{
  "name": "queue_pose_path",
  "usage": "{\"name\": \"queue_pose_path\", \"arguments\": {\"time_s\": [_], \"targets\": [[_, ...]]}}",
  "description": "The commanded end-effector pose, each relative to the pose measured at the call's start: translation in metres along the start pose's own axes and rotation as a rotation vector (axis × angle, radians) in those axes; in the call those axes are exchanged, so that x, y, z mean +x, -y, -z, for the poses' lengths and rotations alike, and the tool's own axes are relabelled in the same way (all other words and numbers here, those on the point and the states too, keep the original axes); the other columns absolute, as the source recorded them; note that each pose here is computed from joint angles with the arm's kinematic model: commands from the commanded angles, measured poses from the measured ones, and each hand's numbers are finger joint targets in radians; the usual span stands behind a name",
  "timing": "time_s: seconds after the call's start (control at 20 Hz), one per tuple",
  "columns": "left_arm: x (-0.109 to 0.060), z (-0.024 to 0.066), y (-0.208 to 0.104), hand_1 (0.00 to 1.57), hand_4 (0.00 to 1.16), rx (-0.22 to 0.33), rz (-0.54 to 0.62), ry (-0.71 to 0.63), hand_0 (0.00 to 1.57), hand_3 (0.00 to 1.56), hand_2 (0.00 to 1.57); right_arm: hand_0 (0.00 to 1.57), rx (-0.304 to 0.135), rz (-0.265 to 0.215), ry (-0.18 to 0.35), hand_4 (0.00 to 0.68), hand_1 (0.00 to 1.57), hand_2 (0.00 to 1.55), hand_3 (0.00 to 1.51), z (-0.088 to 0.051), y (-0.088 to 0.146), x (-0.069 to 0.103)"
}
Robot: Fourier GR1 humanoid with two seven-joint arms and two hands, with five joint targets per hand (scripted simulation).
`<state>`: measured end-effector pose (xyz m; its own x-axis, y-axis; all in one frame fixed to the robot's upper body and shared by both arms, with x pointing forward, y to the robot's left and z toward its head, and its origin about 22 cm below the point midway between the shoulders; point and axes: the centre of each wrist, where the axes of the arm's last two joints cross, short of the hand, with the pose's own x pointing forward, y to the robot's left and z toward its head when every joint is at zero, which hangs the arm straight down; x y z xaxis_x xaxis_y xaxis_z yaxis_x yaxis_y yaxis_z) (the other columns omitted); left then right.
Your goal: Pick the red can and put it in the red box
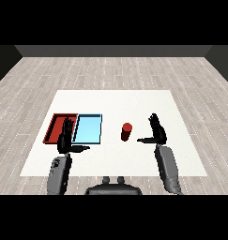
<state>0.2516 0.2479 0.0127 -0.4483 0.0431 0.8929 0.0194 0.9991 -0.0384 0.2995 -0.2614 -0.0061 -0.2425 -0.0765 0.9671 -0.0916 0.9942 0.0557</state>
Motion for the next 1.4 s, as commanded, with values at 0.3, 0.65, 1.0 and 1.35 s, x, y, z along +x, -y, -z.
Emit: {"name": "queue_pose_path", "arguments": {"time_s": [0.3,0.65,1.0,1.35], "targets": [[0.000,-0.0109,0.009,0.00,0.00,0.013,-0.020,-0.004,0.00,0.00,0.00,0.00,0.037,0.062,-0.075,0.000,0.00,0.00,0.00,0.013,-0.017,-0.032],[-0.005,-0.0042,0.000,0.00,0.00,0.012,-0.029,0.002,0.00,0.00,0.00,0.00,0.048,0.112,-0.084,0.000,0.00,0.00,0.00,0.010,-0.039,-0.060],[0.009,-0.0089,-0.014,0.00,0.00,0.010,-0.010,-0.011,0.00,0.00,0.00,0.00,0.072,0.128,-0.127,0.000,0.00,0.00,0.00,0.017,-0.061,-0.071],[0.005,-0.0145,0.000,0.00,0.00,0.016,-0.022,-0.005,0.00,0.00,0.00,0.00,0.062,0.156,-0.139,0.000,0.00,0.00,0.00,0.021,-0.067,-0.085]]}}
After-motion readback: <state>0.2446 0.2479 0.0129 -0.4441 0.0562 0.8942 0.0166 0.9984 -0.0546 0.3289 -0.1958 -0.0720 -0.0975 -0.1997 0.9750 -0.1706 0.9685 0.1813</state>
